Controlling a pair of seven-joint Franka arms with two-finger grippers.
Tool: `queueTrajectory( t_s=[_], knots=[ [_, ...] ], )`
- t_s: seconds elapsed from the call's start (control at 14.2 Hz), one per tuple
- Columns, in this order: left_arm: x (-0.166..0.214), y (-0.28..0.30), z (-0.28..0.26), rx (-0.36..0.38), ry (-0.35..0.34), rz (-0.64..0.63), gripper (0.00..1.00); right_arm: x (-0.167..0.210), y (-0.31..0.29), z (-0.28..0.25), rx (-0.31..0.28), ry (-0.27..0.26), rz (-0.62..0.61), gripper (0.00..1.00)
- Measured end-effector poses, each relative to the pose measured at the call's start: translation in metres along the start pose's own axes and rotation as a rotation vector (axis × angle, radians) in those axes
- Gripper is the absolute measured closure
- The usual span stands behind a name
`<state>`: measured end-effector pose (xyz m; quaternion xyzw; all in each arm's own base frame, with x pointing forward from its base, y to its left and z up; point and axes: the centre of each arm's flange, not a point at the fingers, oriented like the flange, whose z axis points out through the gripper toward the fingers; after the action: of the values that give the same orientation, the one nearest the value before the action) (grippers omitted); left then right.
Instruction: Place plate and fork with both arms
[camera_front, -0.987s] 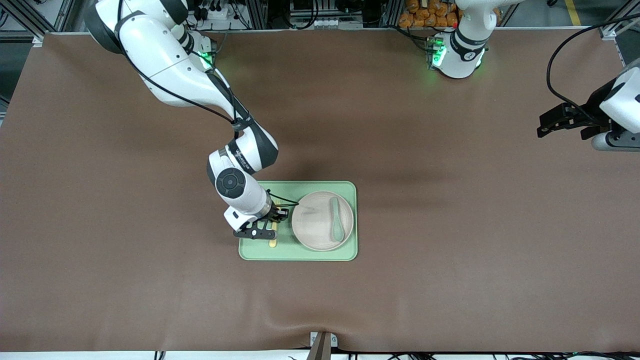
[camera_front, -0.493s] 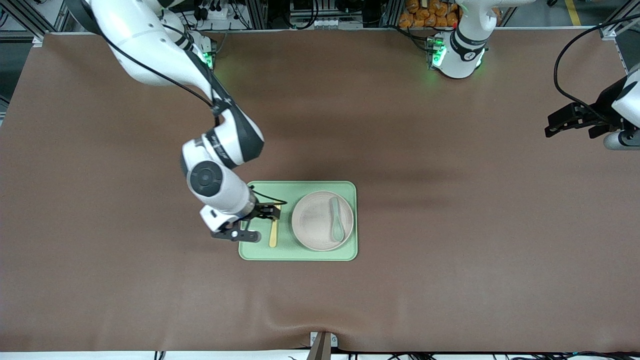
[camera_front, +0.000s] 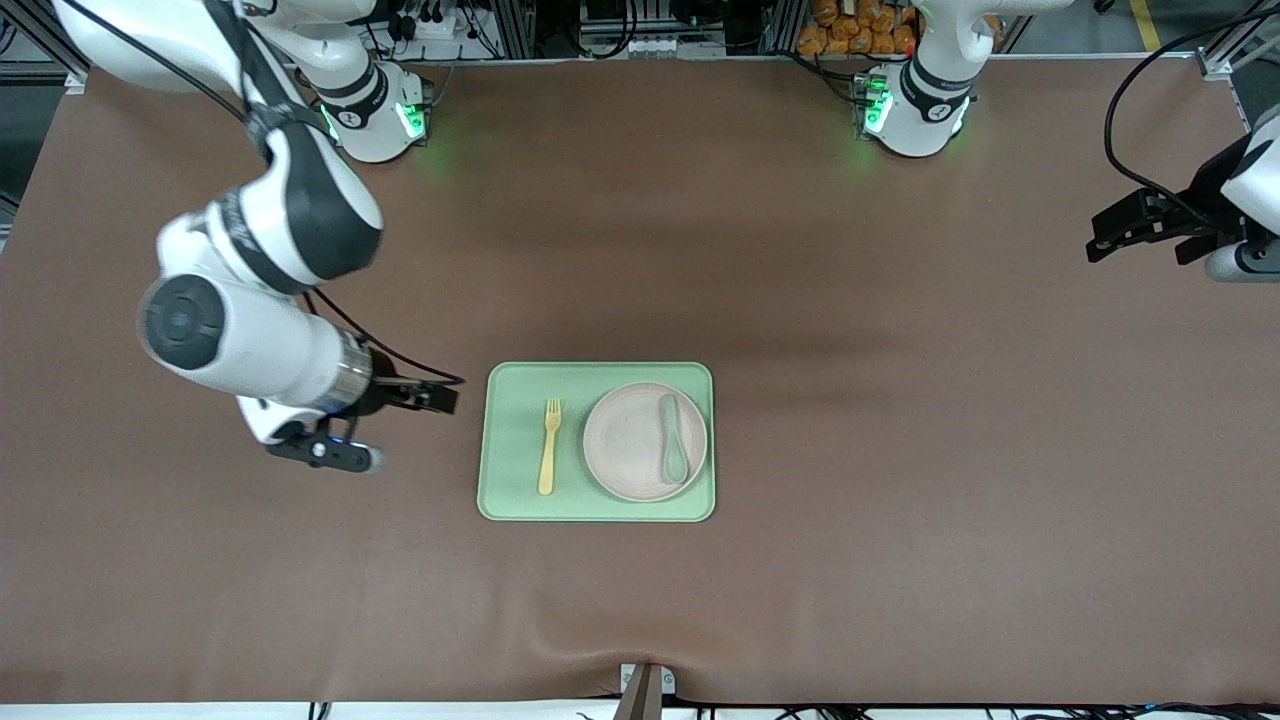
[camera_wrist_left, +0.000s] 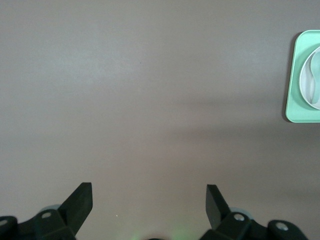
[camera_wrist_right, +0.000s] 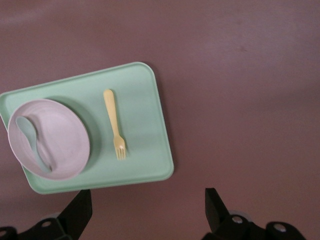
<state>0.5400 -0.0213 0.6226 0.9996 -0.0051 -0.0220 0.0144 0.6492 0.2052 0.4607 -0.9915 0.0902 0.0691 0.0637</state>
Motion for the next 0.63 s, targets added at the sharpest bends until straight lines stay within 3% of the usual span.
queueTrajectory(
  t_s=[0.21, 0.63],
  knots=[
    [-0.003, -0.001, -0.003, -0.002, 0.001, -0.01, 0.0, -0.019, 0.011, -0.059, -0.01, 0.04, -0.065, 0.0],
    [-0.005, -0.005, -0.003, -0.004, 0.0, -0.017, 0.0, -0.083, 0.055, -0.164, -0.082, 0.09, -0.069, 0.0]
  ],
)
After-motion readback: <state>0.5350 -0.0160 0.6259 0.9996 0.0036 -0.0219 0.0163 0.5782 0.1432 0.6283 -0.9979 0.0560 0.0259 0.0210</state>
